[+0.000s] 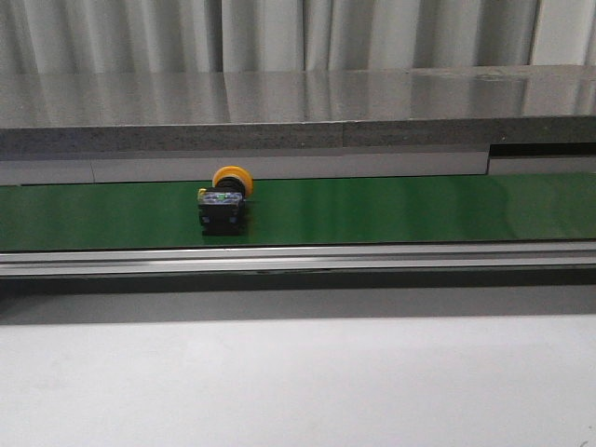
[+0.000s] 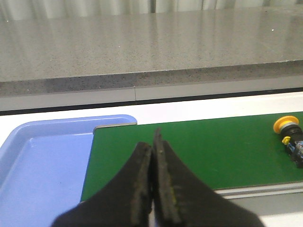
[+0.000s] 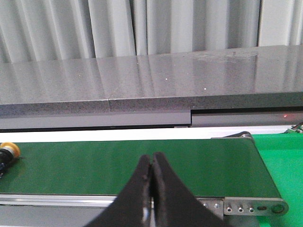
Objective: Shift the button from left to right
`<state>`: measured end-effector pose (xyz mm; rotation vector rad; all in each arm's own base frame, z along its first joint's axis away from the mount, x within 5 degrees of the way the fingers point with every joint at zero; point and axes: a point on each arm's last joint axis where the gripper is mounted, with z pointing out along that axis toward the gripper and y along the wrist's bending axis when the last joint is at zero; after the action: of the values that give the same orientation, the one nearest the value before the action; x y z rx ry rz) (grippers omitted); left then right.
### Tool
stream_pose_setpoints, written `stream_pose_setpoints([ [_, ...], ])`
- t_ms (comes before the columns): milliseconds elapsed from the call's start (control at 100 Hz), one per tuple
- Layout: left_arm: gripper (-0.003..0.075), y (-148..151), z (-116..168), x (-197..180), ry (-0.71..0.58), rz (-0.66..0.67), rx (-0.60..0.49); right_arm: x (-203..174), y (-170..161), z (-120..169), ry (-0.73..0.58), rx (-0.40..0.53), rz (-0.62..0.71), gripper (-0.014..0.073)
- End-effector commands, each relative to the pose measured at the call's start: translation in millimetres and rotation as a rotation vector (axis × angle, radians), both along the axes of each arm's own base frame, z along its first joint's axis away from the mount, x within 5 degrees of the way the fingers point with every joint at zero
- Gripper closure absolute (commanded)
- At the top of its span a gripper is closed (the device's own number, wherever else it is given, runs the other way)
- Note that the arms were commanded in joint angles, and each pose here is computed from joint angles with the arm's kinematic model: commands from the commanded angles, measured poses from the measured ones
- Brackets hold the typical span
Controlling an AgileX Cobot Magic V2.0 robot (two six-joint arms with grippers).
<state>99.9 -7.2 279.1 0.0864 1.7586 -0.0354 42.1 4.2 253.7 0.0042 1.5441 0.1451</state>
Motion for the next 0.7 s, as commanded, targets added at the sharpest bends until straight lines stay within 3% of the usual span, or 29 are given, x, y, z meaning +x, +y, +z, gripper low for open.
stream_pose_setpoints([
  [0,0.074,-0.5,17.3,1.3,-0.112,-0.002,-0.018,-9.0,-0.6,27.6,-0.097,0.009,0.003,0.0662],
  [280,0.074,-0.5,17.3,1.3,-0.112,-0.002,-0.018,10.6,1.6,56.5,0.107,-0.009,0.009,0.0662],
  [510,0.074,-0.5,17.3,1.3,-0.112,-0.002,-0.018,48.4,6.2,80.3,0.398,-0.018,0.024,0.0662],
  [690,0.074,-0.5,17.3,1.3,-0.112,-0.002,-0.018,81.5,9.8,95.6,0.527,-0.02,0.031,0.0662],
])
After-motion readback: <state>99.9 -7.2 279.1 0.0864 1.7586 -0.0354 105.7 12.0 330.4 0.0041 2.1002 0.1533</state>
